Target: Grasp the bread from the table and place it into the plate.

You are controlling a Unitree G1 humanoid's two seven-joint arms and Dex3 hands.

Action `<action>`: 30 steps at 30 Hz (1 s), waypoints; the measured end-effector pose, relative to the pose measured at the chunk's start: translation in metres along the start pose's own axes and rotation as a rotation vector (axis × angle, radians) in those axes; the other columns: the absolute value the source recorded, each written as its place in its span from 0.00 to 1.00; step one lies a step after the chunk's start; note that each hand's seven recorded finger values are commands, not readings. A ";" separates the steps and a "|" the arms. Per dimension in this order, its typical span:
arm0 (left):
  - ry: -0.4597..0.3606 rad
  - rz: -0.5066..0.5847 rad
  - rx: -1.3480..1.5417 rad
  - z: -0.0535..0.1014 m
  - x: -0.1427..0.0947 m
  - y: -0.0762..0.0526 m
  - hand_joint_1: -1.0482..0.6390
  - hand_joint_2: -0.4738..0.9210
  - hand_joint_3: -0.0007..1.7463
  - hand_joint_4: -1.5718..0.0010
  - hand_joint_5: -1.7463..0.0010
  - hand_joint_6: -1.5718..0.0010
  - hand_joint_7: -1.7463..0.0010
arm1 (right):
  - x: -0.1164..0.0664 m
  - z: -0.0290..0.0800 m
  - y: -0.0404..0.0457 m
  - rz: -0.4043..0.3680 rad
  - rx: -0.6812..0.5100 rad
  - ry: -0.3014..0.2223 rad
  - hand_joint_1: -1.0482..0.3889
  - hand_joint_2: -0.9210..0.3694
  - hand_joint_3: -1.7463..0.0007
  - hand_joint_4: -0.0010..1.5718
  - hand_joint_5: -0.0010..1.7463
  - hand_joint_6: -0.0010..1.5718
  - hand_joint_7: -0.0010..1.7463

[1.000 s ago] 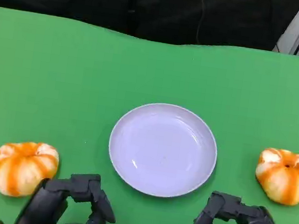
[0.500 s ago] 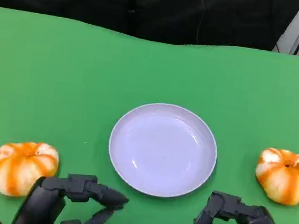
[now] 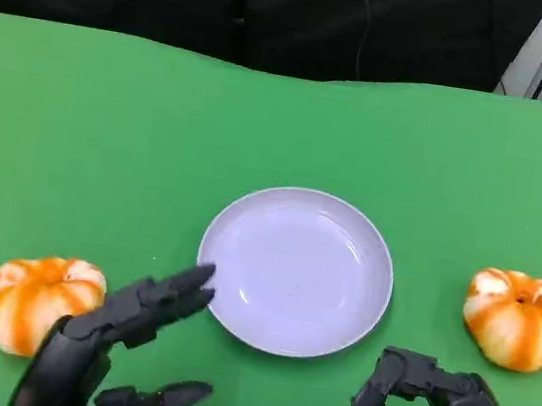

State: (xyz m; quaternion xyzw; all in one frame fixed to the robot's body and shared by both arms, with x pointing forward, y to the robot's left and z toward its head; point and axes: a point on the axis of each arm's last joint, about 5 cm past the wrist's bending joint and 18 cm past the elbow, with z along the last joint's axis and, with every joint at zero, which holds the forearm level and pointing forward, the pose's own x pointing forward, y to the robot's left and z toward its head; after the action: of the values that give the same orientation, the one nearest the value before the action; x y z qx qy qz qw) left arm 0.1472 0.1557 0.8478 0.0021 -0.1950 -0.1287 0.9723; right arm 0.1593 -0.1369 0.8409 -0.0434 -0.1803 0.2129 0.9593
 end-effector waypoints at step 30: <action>0.056 0.061 0.808 0.032 -0.004 0.066 0.14 1.00 0.08 0.74 0.99 0.68 0.98 | 0.000 0.000 0.0002 0.012 0.006 0.012 0.58 0.20 0.53 0.50 0.91 0.50 0.75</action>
State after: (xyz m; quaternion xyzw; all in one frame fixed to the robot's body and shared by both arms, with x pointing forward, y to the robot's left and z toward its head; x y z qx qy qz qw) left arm 0.1477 0.2216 0.8793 0.3818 -0.2031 -0.0129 0.9016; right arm 0.1593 -0.1369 0.8404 -0.0431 -0.1736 0.2188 0.9592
